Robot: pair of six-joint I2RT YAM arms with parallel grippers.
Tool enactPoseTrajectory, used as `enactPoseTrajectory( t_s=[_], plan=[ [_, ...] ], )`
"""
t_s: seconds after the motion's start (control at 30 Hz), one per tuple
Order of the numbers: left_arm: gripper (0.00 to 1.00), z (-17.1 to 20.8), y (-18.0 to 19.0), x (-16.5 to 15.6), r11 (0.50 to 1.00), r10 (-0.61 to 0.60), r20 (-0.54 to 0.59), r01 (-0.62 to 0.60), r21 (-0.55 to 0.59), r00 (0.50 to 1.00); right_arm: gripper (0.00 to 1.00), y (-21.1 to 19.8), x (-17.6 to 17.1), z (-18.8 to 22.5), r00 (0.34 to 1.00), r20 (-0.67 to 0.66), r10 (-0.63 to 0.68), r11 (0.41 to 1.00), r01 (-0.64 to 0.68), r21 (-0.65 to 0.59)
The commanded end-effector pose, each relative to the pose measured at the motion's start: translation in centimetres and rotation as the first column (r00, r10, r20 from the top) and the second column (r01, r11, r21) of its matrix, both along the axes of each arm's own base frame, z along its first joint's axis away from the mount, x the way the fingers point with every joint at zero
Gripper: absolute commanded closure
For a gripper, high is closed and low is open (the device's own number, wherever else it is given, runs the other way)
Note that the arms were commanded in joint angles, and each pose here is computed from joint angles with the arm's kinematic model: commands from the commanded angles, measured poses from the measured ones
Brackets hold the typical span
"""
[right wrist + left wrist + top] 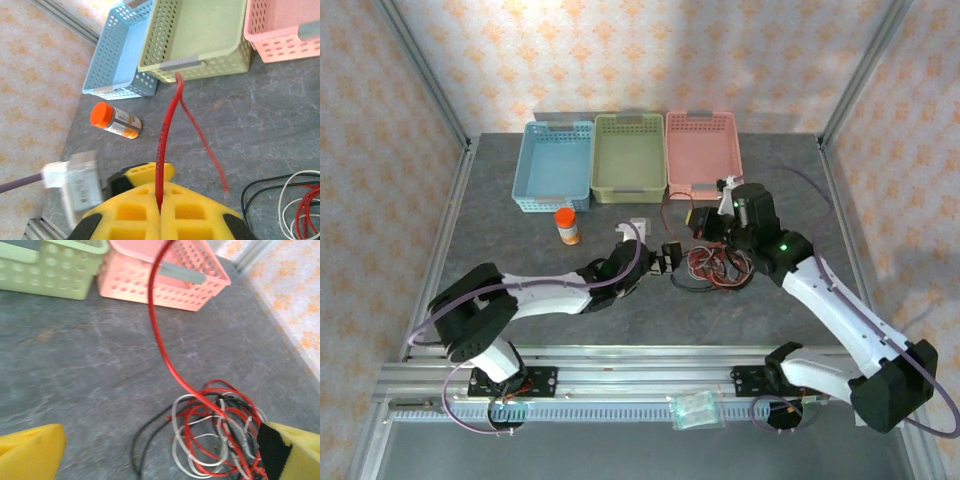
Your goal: Untangle the cables
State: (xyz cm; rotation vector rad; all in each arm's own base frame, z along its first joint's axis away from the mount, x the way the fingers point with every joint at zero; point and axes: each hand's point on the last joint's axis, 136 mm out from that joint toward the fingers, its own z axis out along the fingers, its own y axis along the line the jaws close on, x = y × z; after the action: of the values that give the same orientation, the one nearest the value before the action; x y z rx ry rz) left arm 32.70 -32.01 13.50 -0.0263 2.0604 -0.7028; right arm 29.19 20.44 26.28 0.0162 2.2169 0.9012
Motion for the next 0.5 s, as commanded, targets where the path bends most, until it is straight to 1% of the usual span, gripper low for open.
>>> enactPoseTrajectory(
  t_s=[0.0, 0.23, 0.4, 0.43, 0.47],
  plan=[
    [0.01, 1.5, -2.9, 0.7, 0.995, -0.081, 0.034, 0.082, -0.051, 0.996, 1.00, -0.1, -0.6, 3.4, 0.997, 0.075, 0.017, 1.000, -0.019, 0.024],
    [0.01, -0.1, -7.1, 0.9, 0.984, -0.169, 0.007, 0.169, -0.053, 0.986, 1.00, -0.6, -0.8, 7.4, 0.989, 0.150, -0.010, 0.998, 0.001, 0.064],
    [0.01, -2.3, -9.2, 0.5, 0.977, -0.210, -0.023, 0.209, -0.038, 0.977, 1.00, -1.3, -0.8, 9.9, 0.977, 0.208, -0.041, 0.997, 0.026, 0.075],
    [0.01, -2.2, -9.6, 0.4, 0.976, -0.216, -0.022, 0.215, -0.042, 0.976, 1.00, -1.4, -0.8, 10.5, 0.975, 0.217, -0.047, 0.997, 0.031, 0.075],
    [0.01, -3.6, -9.8, 0.3, 0.975, -0.221, -0.042, 0.220, -0.024, 0.974, 1.00, -1.5, -0.7, 10.9, 0.973, 0.225, -0.052, 0.996, 0.035, 0.076]
  ],
)
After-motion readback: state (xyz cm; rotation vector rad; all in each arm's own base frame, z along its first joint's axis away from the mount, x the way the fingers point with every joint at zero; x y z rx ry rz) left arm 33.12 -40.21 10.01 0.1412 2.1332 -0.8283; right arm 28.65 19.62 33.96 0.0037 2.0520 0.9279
